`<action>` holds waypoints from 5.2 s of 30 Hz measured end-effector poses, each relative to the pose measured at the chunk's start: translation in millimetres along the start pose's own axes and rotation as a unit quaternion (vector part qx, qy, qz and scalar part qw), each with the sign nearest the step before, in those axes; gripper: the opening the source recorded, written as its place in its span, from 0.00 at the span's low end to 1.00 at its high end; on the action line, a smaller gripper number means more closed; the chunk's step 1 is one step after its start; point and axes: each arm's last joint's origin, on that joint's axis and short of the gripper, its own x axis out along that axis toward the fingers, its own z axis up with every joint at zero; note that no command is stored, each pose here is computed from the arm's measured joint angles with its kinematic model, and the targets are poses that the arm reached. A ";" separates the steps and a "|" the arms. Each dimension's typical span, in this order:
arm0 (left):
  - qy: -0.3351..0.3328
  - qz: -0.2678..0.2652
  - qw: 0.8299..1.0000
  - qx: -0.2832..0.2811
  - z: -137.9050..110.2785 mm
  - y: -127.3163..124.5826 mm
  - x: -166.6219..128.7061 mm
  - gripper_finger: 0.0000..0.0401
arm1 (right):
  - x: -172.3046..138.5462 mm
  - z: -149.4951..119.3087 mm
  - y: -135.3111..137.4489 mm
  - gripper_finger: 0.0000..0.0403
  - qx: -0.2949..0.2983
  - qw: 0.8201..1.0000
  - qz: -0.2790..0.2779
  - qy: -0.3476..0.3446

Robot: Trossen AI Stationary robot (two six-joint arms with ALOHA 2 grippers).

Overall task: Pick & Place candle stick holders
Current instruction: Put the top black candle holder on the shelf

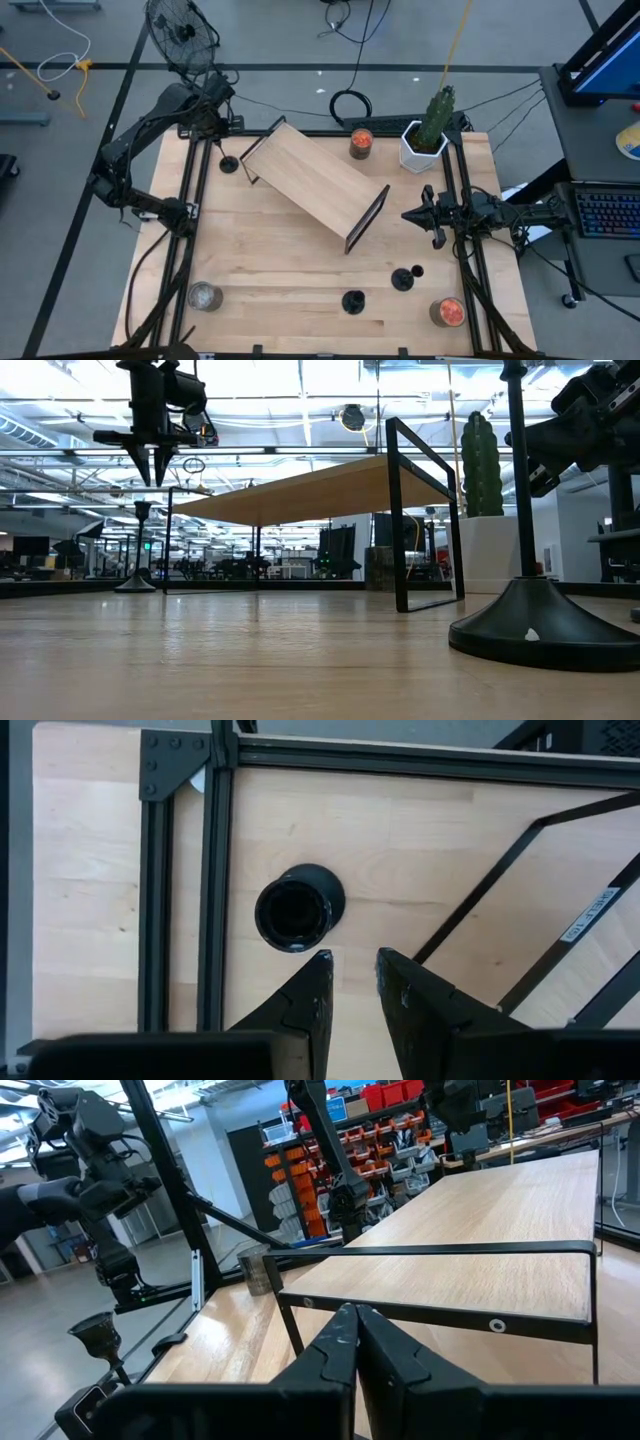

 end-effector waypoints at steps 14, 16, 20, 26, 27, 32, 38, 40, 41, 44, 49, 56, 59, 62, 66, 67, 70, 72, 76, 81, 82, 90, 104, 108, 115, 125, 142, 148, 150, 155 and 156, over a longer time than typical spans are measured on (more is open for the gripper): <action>0.015 0.044 0.999 -0.003 4.3 -10.0 23.0 0.49 | 0.0 0.0 -0.1 0.00 0.000 1.000 -0.001 0.000; 0.013 0.043 0.999 -0.009 5.0 -8.1 22.0 0.53 | 0.0 0.0 -0.1 0.00 0.000 1.000 -0.001 0.000; 0.020 0.036 0.999 -0.009 6.0 -5.4 21.2 0.57 | 0.0 0.1 -0.2 0.00 0.000 1.000 -0.004 -0.001; 0.022 0.032 0.999 0.003 5.9 -6.3 21.4 0.57 | -0.2 1.8 -2.8 0.00 0.000 0.998 -0.052 -0.020; 0.021 0.031 0.999 0.003 6.0 -6.5 21.5 0.57 | -0.2 2.0 -3.2 0.00 0.000 0.998 -0.059 -0.023; 0.017 0.024 1.000 0.008 7.0 -7.4 21.6 0.57 | -0.2 1.9 -3.2 0.00 0.000 0.998 -0.059 -0.023; 0.028 0.030 0.999 0.013 6.9 -8.8 33.8 0.57 | -0.2 1.7 -3.3 0.00 0.000 0.998 -0.059 -0.021; 0.036 0.032 0.999 0.015 7.0 -7.9 41.1 0.57 | -0.2 1.5 -3.3 0.00 0.000 0.998 -0.059 -0.021; 0.038 0.034 0.999 0.014 6.9 -7.6 44.2 0.57 | -0.2 1.4 -3.4 0.00 0.000 0.998 -0.059 -0.020; 0.041 0.036 0.998 0.015 7.3 -6.7 53.8 0.57 | -0.2 1.4 -3.4 0.00 0.000 0.998 -0.060 -0.020; 0.038 0.036 0.998 0.024 6.3 -5.6 59.6 0.54 | -0.2 1.9 -3.2 0.00 0.000 0.998 -0.059 -0.023; 0.026 0.060 0.997 0.027 5.8 -3.6 60.9 0.22 | -0.2 3.6 -2.8 0.00 0.001 0.998 -0.057 -0.032; 0.018 0.073 0.997 0.028 6.1 -2.9 60.8 0.06 | -0.3 3.9 -2.7 0.00 0.001 0.998 -0.057 -0.033; 0.017 0.076 0.997 0.028 6.0 -2.5 60.6 0.06 | -0.3 4.1 -2.6 0.00 0.002 0.998 -0.056 -0.034; 0.018 0.075 0.996 0.042 6.1 -2.5 60.7 0.05 | -0.3 4.3 -2.5 0.00 0.002 0.998 -0.056 -0.035; 0.019 0.075 0.996 0.047 6.0 -2.5 60.7 0.05 | -0.3 4.3 -2.5 0.00 0.002 0.998 -0.056 -0.035; 0.026 0.069 0.996 0.053 4.7 -2.3 58.5 0.05 | -0.3 4.4 -2.5 0.00 0.002 0.998 -0.055 -0.036; 0.032 0.069 0.996 0.056 3.7 -1.3 54.4 0.04 | -0.3 4.5 -2.5 0.00 0.002 0.998 -0.055 -0.036; 0.025 0.052 0.997 0.058 2.1 1.4 35.9 0.04 | -0.3 4.5 -2.5 0.00 0.002 0.998 -0.055 -0.036; 0.022 0.042 0.997 0.058 -5.0 6.3 10.8 0.03 | -0.3 4.5 -2.4 0.00 0.002 0.998 -0.055 -0.036; 0.018 0.044 0.997 0.059 -6.4 7.5 4.6 0.03 | -0.3 4.5 -2.4 0.00 0.002 0.998 -0.055 -0.036; -0.060 0.019 0.997 0.048 -12.3 13.3 -49.8 0.03 | -0.3 4.6 -2.4 0.00 0.002 0.998 -0.055 -0.036; -0.191 -0.102 0.975 0.055 -20.4 10.0 -140.8 0.03 | -0.8 11.1 -0.5 0.00 0.041 0.996 -0.042 -0.072; -0.203 -0.136 0.968 0.066 -25.3 6.5 -153.1 0.03 | -1.8 17.7 1.2 0.00 0.081 0.990 -0.032 -0.108; -0.195 -0.209 0.952 0.113 -34.2 -19.7 -158.0 0.03 | -3.8 25.9 2.9 0.00 0.051 0.986 -0.032 -0.152; -0.172 -0.272 0.930 0.180 -50.2 -61.3 -155.4 0.03 | -6.7 34.1 4.8 0.00 0.067 0.978 -0.022 -0.198; -0.135 -0.348 0.898 0.231 -74.5 -117.6 -147.5 0.03 | 9.4 57.8 11.1 0.00 0.087 0.975 -0.041 -0.201; -0.126 -0.352 0.897 0.235 -78.4 -124.7 -144.9 0.03 | 38.3 95.2 25.7 0.00 0.035 0.988 -0.027 -0.149; -0.126 -0.349 0.898 0.235 -78.8 -125.7 -143.9 0.03 | 51.5 106.3 29.9 0.00 0.019 0.992 -0.028 -0.120; -0.120 -0.354 0.895 0.242 -80.8 -126.1 -144.5 0.03 | 89.0 131.3 38.9 0.00 -0.018 0.998 -0.050 -0.032; -0.121 -0.354 0.895 0.243 -81.4 -126.3 -144.7 0.03 | 96.3 135.4 40.7 0.00 -0.029 0.998 -0.049 -0.016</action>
